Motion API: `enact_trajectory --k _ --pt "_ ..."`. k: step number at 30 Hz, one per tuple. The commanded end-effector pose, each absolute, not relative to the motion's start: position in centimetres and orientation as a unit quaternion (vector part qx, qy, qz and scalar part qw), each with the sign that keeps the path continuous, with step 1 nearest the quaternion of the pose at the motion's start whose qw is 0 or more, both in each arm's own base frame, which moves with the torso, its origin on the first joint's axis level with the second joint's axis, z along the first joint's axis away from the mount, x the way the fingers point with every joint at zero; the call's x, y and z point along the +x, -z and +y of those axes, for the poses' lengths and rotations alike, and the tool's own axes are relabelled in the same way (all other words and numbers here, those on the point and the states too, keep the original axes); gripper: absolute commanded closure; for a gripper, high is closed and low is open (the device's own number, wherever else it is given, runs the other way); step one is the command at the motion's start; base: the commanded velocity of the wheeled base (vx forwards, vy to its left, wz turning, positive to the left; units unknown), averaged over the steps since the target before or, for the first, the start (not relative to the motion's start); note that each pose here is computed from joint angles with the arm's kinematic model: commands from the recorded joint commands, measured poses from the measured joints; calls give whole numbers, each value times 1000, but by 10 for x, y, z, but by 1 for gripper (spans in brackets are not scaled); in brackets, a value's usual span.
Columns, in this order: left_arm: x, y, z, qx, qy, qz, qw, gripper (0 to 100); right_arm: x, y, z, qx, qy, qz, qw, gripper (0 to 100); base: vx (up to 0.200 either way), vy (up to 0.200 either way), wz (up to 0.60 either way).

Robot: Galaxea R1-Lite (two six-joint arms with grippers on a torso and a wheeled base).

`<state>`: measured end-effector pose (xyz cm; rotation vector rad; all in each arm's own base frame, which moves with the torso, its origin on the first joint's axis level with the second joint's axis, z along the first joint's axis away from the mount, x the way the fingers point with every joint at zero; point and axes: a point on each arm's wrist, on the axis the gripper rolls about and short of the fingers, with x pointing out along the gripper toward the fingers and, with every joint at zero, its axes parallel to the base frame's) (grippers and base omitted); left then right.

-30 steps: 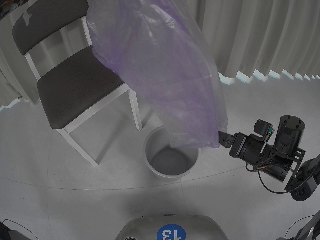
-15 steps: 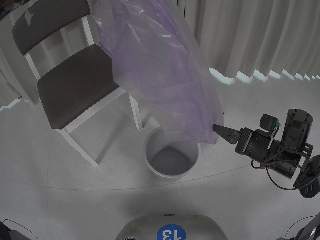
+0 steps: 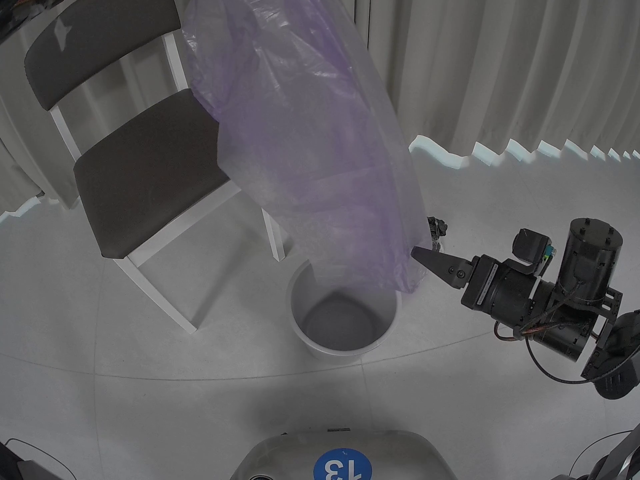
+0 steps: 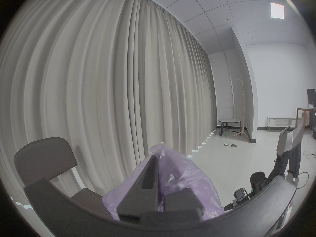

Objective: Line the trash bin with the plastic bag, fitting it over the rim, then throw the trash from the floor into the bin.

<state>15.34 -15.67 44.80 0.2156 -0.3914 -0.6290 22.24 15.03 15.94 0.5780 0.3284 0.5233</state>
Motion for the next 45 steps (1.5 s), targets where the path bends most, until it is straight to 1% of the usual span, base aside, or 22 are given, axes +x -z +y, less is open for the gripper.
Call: enact_trajectory --k 1,7,12,17,23,25,28,31,35,45 --pt "155 -447 -159 106 308 -189 927 100 224 -157 152 281 -254 165 911 0 0 0 0" --pt "157 -446 -162 104 309 -192 926 100 227 -152 158 286 -256 177 906 0 0 0 0" --pt "158 -447 -165 103 312 -194 924 100 226 -147 167 309 -265 188 894 0 0 0 0" --pt "158 -448 -171 101 319 -194 922 100 227 -143 170 311 -271 182 893 0 0 0 0" --pt "155 -450 -173 98 326 -199 919 100 227 -136 176 308 -275 194 890 0 0 0 0" --pt "154 -453 -175 95 328 -204 918 100 218 -137 183 314 -290 202 881 0 0 0 0" --pt "153 -455 -178 92 333 -207 915 100 213 -135 185 313 -295 208 879 0 0 0 0" --pt "150 -457 -181 87 339 -212 913 100 212 -141 189 316 -309 194 876 0 0 0 0" --pt "150 -458 -180 86 338 -214 912 100 213 -150 194 310 -322 177 877 0 0 0 0" --pt "146 -461 -175 83 336 -219 912 100 206 -156 194 290 -321 161 887 0 0 0 0"
